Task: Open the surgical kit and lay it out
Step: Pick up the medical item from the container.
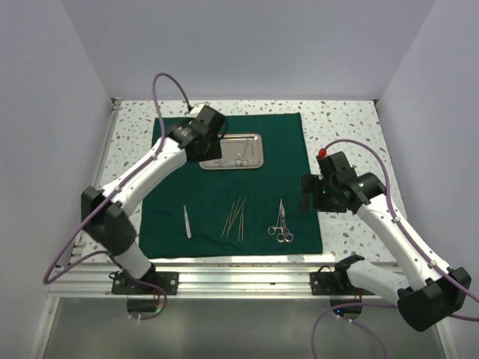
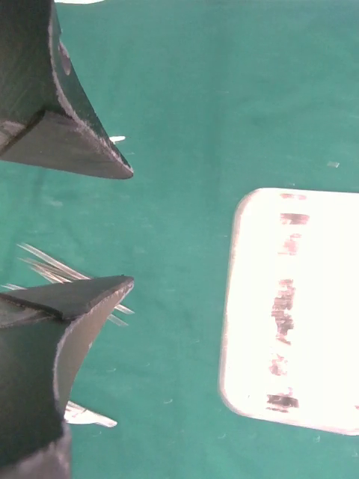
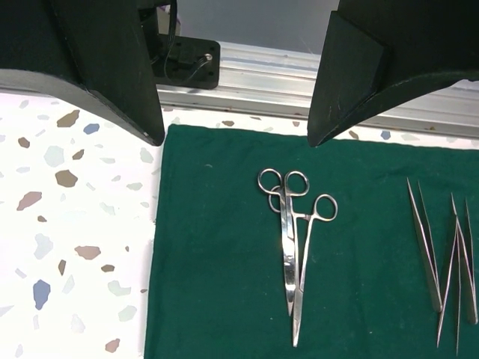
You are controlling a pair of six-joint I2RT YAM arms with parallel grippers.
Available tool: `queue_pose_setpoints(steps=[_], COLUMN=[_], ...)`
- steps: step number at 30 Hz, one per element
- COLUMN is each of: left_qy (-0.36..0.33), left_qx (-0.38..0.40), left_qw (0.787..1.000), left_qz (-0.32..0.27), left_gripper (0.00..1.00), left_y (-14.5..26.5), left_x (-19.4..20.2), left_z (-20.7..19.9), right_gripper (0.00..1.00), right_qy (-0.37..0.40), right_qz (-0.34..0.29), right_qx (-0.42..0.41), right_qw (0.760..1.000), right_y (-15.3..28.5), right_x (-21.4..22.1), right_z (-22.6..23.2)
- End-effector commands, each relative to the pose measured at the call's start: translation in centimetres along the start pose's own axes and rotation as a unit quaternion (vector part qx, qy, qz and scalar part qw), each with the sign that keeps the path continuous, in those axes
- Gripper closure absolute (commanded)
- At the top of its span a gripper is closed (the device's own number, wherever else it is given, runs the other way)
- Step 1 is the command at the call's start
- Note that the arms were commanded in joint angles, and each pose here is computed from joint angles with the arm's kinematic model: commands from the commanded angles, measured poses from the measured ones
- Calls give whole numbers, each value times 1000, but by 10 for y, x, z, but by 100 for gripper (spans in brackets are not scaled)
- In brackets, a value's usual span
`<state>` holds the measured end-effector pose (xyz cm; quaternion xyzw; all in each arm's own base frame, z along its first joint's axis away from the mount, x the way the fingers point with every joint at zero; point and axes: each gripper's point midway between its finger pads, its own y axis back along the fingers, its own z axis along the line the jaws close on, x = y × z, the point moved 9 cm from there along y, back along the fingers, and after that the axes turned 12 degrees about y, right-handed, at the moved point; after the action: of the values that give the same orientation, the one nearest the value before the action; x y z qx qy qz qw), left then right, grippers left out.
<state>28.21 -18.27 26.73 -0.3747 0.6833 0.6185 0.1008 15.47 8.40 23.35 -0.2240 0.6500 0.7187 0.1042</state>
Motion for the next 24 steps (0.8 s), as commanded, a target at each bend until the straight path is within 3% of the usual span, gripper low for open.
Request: queue_pose_setpoints(steps=[1,9,15,24], left_qy=[-49,-50,-64,-84], left_qx=[-31,-17,-41,-54], left_qw=[998,998,994,987], left_qz=[17,34,79,128], left_gripper=[44,49,52,57], left_y=[-49,-133,-182,-198], left_x=[-20,-69,-43,4], left_z=[-18,-59,-50,-20], right_gripper=[18,18,18,18], right_qy=[-8,-39,-51,-44], right_qz=[-16,-25,-20,-9], right_qx=[11,38,60,66], right_qw=[1000,998,997,997], right_y=[13,26,27,18], right_x=[-2,-2,-2,-16], right_z=[-3,-6,-9,-6])
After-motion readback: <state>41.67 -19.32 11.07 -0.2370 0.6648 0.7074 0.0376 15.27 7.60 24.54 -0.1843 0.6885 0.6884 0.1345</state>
